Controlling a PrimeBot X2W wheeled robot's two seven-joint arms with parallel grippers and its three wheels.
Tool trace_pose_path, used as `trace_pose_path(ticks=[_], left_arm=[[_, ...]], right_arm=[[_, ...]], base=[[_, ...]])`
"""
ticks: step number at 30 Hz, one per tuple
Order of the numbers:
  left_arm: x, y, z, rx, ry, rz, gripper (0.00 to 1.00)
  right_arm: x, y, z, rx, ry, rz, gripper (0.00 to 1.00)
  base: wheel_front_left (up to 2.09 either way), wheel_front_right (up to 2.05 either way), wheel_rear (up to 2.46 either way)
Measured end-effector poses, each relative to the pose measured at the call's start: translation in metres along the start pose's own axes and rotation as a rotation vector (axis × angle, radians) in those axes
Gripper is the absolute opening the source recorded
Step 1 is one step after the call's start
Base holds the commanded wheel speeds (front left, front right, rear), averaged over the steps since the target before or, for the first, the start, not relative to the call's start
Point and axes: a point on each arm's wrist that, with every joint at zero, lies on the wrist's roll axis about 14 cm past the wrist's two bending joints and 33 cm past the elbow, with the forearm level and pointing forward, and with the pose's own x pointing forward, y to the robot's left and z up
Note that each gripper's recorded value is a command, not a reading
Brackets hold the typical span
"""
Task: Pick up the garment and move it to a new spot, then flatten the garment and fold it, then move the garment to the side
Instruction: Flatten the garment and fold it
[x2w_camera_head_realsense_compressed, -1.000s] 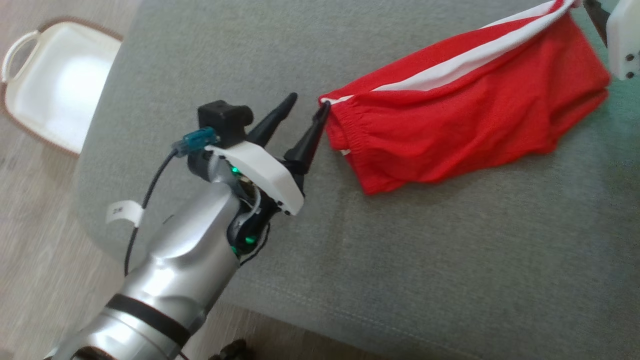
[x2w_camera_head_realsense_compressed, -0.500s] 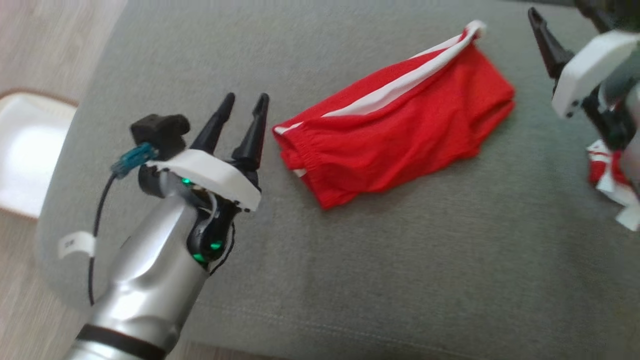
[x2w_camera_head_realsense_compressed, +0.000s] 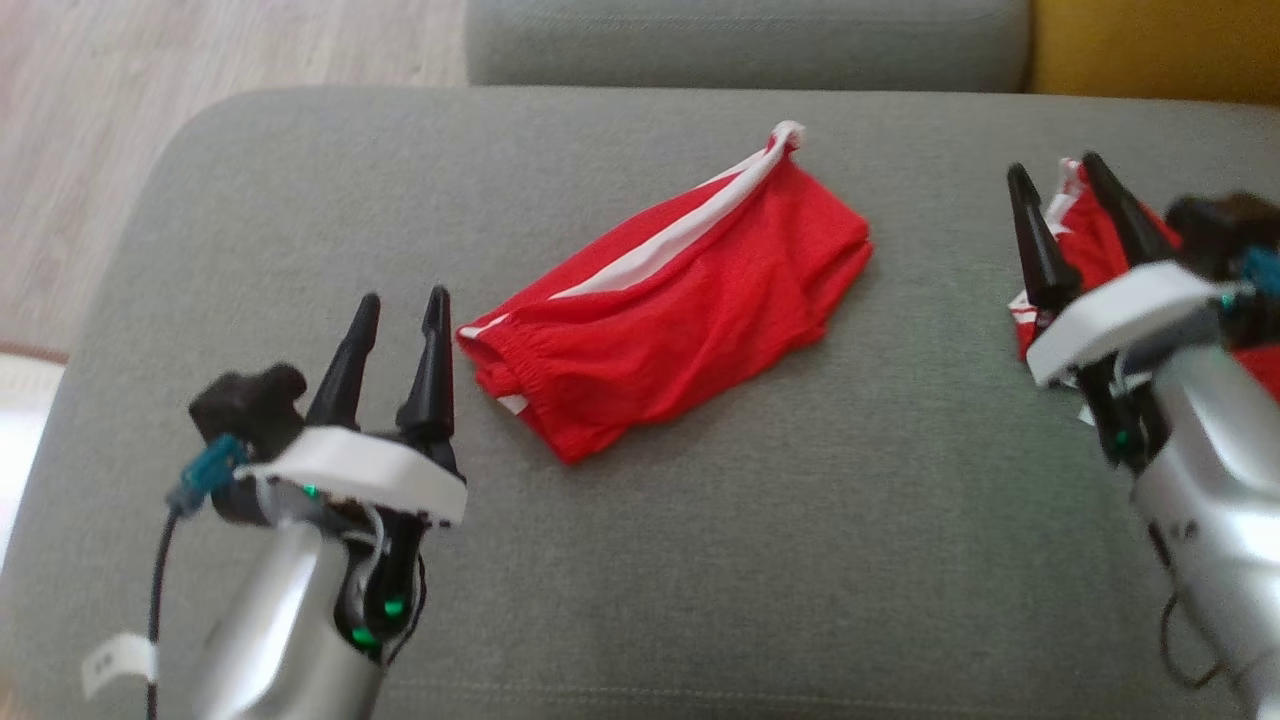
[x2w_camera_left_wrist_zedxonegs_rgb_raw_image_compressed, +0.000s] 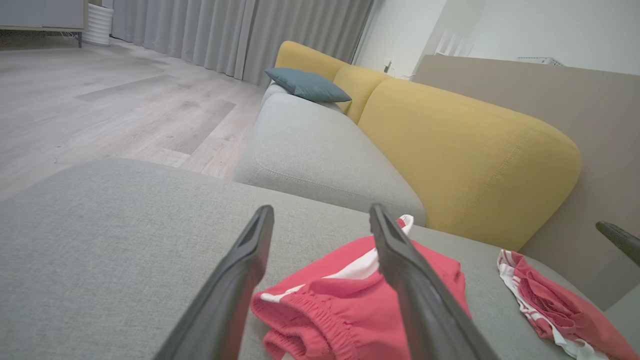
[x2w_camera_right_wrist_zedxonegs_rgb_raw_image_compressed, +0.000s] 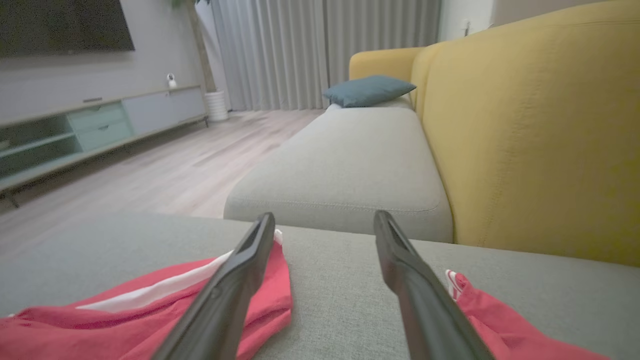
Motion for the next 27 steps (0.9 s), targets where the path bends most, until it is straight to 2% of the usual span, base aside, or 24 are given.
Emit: trace_pose_path(ticks=[3, 7, 13, 21, 27], left_arm=[[-0.006, -0.007, -0.002, 0.005, -0.007, -0.009, 1.00], [-0.016, -0.012, -0.006, 0.037, -0.007, -0.021, 1.00], [-0.032, -0.015, -0.018, 0.071, 0.008, -0.029, 1.00], [-0.037, -0.012, -0.026, 0.079, 0.030, -0.030, 1.00], [-0.032, -0.004, -0.028, 0.085, 0.036, -0.018, 1.00]], right_arm=[[-0.019, -0.004, 0.001, 0.064, -0.048, -0.046, 1.00], [-0.051, -0.001, -0.021, 0.107, -0.048, -0.093, 1.00], [-0.090, 0.012, -0.041, 0.134, -0.058, -0.151, 1.00], [-0.093, 0.016, -0.041, 0.130, -0.058, -0.170, 1.00], [-0.080, 0.024, -0.061, 0.171, 0.033, -0.156, 1.00]], base=[[0.00, 0.00, 0.00], [0.00, 0.00, 0.00], [0.00, 0.00, 0.00], [0.00, 0.00, 0.00], [0.00, 0.00, 0.00]])
